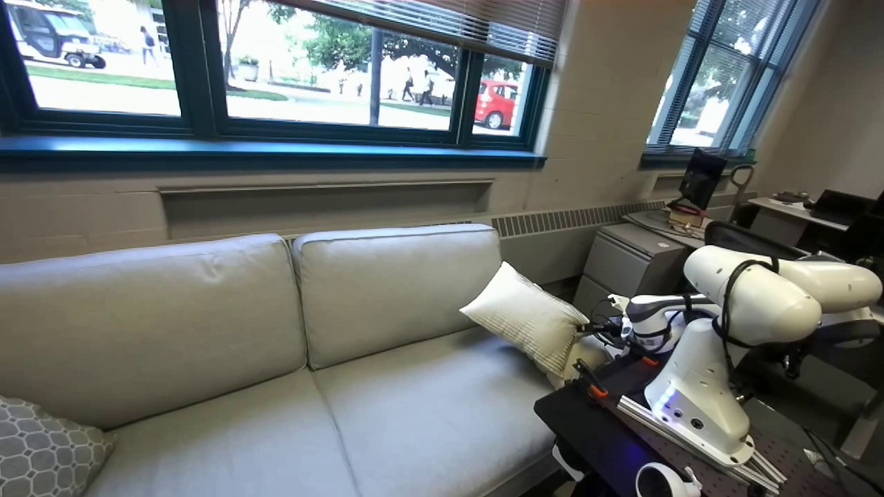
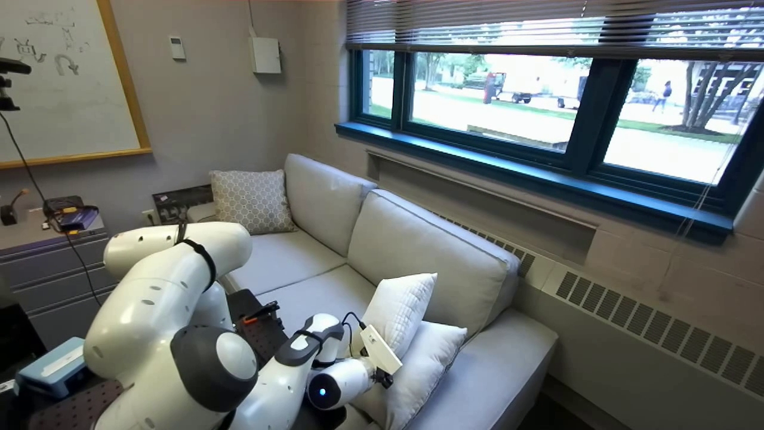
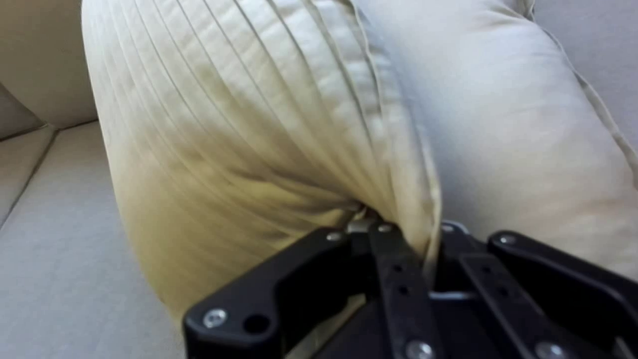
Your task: Set the striped pillows against the armrest
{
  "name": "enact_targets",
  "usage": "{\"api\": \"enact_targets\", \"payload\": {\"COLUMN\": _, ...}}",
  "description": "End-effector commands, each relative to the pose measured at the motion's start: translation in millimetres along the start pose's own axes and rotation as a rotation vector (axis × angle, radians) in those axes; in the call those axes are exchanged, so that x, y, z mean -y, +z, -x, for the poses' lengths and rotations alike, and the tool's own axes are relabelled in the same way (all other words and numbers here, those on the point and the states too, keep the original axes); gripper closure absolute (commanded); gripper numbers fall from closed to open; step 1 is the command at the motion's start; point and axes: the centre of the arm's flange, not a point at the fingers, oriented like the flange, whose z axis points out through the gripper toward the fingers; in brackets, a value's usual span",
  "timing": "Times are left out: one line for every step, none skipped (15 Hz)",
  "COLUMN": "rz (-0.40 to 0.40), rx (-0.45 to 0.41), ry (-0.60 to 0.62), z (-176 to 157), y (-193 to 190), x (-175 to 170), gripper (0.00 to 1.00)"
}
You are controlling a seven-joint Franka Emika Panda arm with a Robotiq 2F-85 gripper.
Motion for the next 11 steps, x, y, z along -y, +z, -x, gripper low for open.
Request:
{"api": "enact_targets", "payload": {"rz": 0.098, "rx": -0.117, "ry": -0.046, "z": 1, "y": 35, "x": -68, "gripper": 0.91}}
{"api": "enact_targets", "payload": {"rz": 0.111, "rx": -0.12, "ry": -0.05, "z": 1, "y": 37, "x": -70, "gripper": 0.92}}
{"api": "enact_targets", "payload": {"rz": 0.122, "rx": -0.119, "ry": -0.057, "z": 3, "y": 39, "x": -72, "gripper": 0.92}}
{"api": "enact_targets", "payload": {"rz": 0.127, "rx": -0.119, "ry": -0.063, "z": 4, "y": 40, "x": -72, "gripper": 0.92}}
{"api": "enact_targets", "payload": {"rz": 0.13, "rx": -0.116, "ry": -0.062, "z": 7, "y": 41, "x": -71, "gripper": 0.67}}
{"api": "enact_targets", "payload": {"rz": 0.126, "rx": -0.115, "ry": -0.067, "z": 13, "y": 41, "x": -70, "gripper": 0.66}}
{"api": "enact_targets", "payload": {"rz": 0.125, "rx": -0.113, "ry": -0.068, "z": 19, "y": 41, "x": -68, "gripper": 0.6}}
{"api": "enact_targets", "payload": {"rz": 0.121, "rx": -0.115, "ry": -0.07, "z": 28, "y": 39, "x": -65, "gripper": 0.53}}
{"api": "enact_targets", "payload": {"rz": 0.023, "rx": -0.016, "ry": -0.011, "z": 1, "y": 4, "x": -4, "gripper": 0.69}}
{"api": "enact_targets", "payload": {"rz": 0.019, "rx": -0.015, "ry": -0.011, "z": 1, "y": 4, "x": -3, "gripper": 0.62}}
{"api": "enact_targets", "payload": {"rz": 0.017, "rx": -0.015, "ry": -0.01, "z": 0, "y": 3, "x": -2, "gripper": 0.54}}
